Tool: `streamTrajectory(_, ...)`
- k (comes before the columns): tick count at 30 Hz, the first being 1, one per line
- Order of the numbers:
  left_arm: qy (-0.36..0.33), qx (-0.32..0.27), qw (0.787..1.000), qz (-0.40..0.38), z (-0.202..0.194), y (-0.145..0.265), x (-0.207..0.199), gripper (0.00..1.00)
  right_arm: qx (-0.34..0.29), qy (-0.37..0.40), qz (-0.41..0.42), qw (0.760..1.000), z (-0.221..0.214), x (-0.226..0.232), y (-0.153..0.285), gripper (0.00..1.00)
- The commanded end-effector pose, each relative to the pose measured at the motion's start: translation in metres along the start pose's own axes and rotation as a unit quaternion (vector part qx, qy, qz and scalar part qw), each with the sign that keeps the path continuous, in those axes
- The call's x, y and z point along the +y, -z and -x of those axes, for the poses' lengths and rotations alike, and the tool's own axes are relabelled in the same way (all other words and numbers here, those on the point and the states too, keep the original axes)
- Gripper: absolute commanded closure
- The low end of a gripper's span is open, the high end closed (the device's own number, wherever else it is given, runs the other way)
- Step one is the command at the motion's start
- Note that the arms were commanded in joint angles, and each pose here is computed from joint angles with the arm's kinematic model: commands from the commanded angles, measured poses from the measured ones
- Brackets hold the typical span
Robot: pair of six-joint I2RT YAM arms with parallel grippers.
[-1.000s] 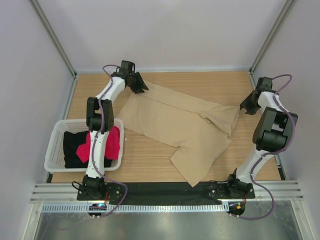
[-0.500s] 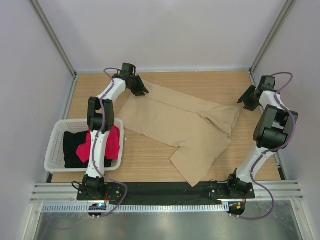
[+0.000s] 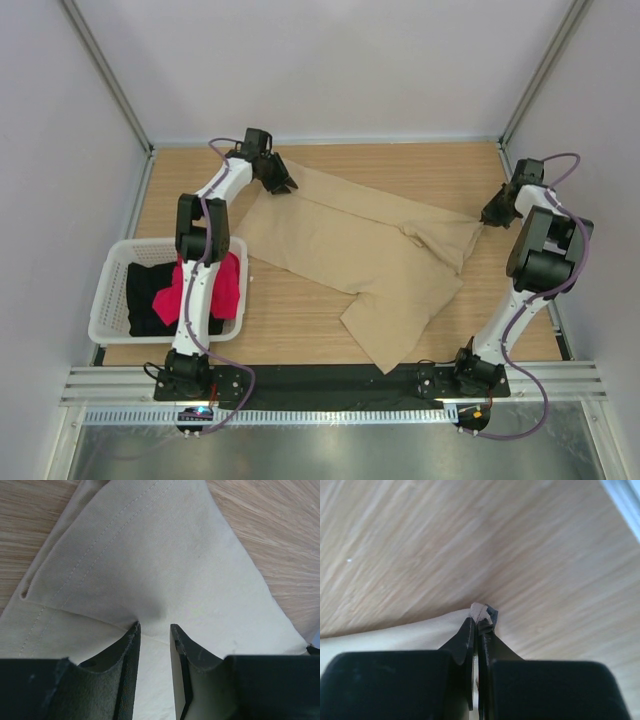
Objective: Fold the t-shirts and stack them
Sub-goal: Fold the tshirt
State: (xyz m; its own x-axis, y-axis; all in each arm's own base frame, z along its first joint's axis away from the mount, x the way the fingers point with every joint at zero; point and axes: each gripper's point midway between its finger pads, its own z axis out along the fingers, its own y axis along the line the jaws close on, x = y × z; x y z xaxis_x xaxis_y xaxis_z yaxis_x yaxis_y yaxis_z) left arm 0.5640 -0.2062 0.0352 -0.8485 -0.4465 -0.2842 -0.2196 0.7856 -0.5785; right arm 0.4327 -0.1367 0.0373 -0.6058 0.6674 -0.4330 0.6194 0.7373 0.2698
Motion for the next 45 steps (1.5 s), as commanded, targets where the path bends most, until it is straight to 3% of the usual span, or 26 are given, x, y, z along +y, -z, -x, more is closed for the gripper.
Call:
streamTrajectory(1, -0.001, 0.005, 1.0, 0.013, -0.005, -0.004, 0.007, 0.68, -0.068, -0.011, -0.079, 0.994, 0.026, -0.023, 0.032, 0.99)
streamTrajectory(8, 0.0, 0.007, 1.0, 0.014, -0.005, -0.004, 0.007, 0.69, -0.024, -0.006, -0.084, 0.996, 0.0, -0.032, 0.014, 0.92)
streamTrajectory(12, -0.005, 0.005, 1.0, 0.005, -0.002, 0.004, -0.001, 0.68, -0.016, -0.013, -0.104, 0.994, 0.002, -0.034, 0.022, 0.66)
streamTrajectory(18, -0.017, -0.008, 1.0, 0.006, 0.003, 0.025, -0.012, 0.66, -0.034, 0.036, -0.157, 0.986, 0.015, -0.014, 0.081, 0.46)
streamTrajectory(21, -0.024, -0.011, 1.0, 0.011, 0.002, 0.038, -0.018, 0.66, -0.047, 0.082, -0.149, 0.984, 0.004, 0.012, 0.107, 0.45)
streamTrajectory(26, -0.027, 0.009, 0.999, 0.016, -0.022, 0.051, -0.019, 0.67, -0.032, 0.216, -0.089, 0.972, -0.06, 0.081, 0.137, 0.49)
streamTrajectory(30, -0.029, 0.018, 0.999, 0.014, -0.035, 0.067, -0.021, 0.68, 0.012, 0.304, 0.002, 0.953, -0.121, 0.114, 0.14, 0.65)
streamTrajectory(33, -0.033, 0.027, 0.999, 0.011, -0.045, 0.081, -0.022, 0.68, 0.056, 0.316, 0.018, 0.947, -0.15, 0.11, 0.126, 0.69)
streamTrajectory(37, -0.038, 0.038, 0.998, 0.01, -0.06, 0.1, -0.018, 0.69, 0.088, 0.331, 0.022, 0.939, -0.169, 0.11, 0.111, 0.66)
streamTrajectory(45, -0.056, 0.06, 0.997, 0.011, -0.094, 0.133, -0.004, 0.69, 0.104, 0.357, 0.001, 0.928, -0.18, 0.112, 0.075, 0.7)
